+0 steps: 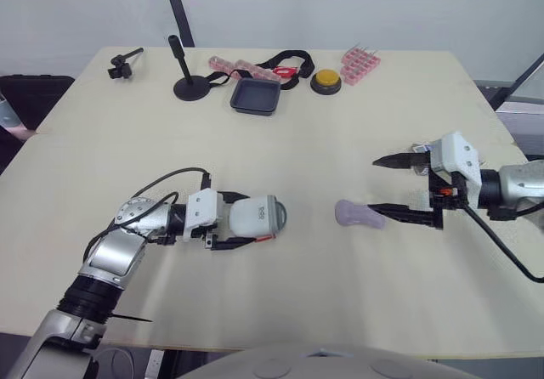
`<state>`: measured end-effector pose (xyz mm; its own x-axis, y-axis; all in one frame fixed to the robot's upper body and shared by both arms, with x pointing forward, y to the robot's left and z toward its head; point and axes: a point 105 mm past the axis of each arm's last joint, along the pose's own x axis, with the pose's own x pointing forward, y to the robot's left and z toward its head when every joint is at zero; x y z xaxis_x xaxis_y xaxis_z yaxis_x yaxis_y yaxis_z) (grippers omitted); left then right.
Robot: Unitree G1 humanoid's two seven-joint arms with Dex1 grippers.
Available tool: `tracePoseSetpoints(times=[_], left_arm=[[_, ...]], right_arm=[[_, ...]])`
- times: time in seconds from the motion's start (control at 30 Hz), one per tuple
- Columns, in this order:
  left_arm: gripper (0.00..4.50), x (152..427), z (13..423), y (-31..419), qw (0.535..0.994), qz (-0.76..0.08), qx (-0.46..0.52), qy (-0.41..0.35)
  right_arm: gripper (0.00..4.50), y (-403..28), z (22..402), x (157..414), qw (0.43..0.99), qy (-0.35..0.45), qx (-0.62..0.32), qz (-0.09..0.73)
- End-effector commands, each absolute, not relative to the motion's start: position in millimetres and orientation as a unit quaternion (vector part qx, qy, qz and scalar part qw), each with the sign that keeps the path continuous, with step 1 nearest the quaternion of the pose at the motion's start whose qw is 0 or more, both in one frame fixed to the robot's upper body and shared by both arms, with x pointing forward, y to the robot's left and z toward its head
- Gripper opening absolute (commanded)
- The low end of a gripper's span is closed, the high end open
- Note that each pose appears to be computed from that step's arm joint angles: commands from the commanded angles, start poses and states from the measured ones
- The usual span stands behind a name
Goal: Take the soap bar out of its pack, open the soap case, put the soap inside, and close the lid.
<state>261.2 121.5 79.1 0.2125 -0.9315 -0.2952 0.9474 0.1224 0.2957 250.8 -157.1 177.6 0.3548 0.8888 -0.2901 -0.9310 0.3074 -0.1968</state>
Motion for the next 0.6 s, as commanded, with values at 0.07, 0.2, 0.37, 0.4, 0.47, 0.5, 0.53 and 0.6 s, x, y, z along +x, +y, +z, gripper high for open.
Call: tracePoseSetpoints(times=[0.07,0.2,0.37,0.4,0.47,0.5,0.53,0.6], left_arm=[[3.46,264,93,128,0.756,-0.618,0.215,0.004],[3.46,265,94,129,0.752,-0.624,0.215,0.01],[3.46,268,96,130,0.747,-0.627,0.219,0.012],[3.46,269,97,130,0.746,-0.628,0.221,0.013],[3.46,271,101,131,0.746,-0.628,0.223,0.011],[3.46,272,102,131,0.745,-0.628,0.223,0.01],[3.46,273,102,131,0.745,-0.629,0.223,0.011],[3.46,273,101,132,0.741,-0.632,0.228,0.016]], right_arm=[[4.46,-140,181,244,0.804,0.032,-0.153,0.574],[4.46,-132,174,242,0.8,0.001,-0.176,0.573],[4.46,-128,169,242,0.799,-0.034,-0.178,0.573],[4.46,-128,163,239,0.792,-0.026,-0.184,0.582],[4.46,-131,153,236,0.783,-0.016,-0.2,0.588],[4.46,-133,150,235,0.78,-0.013,-0.206,0.591],[4.46,-134,148,234,0.777,-0.012,-0.212,0.593],[4.46,-137,142,228,0.76,0.011,-0.225,0.61]])
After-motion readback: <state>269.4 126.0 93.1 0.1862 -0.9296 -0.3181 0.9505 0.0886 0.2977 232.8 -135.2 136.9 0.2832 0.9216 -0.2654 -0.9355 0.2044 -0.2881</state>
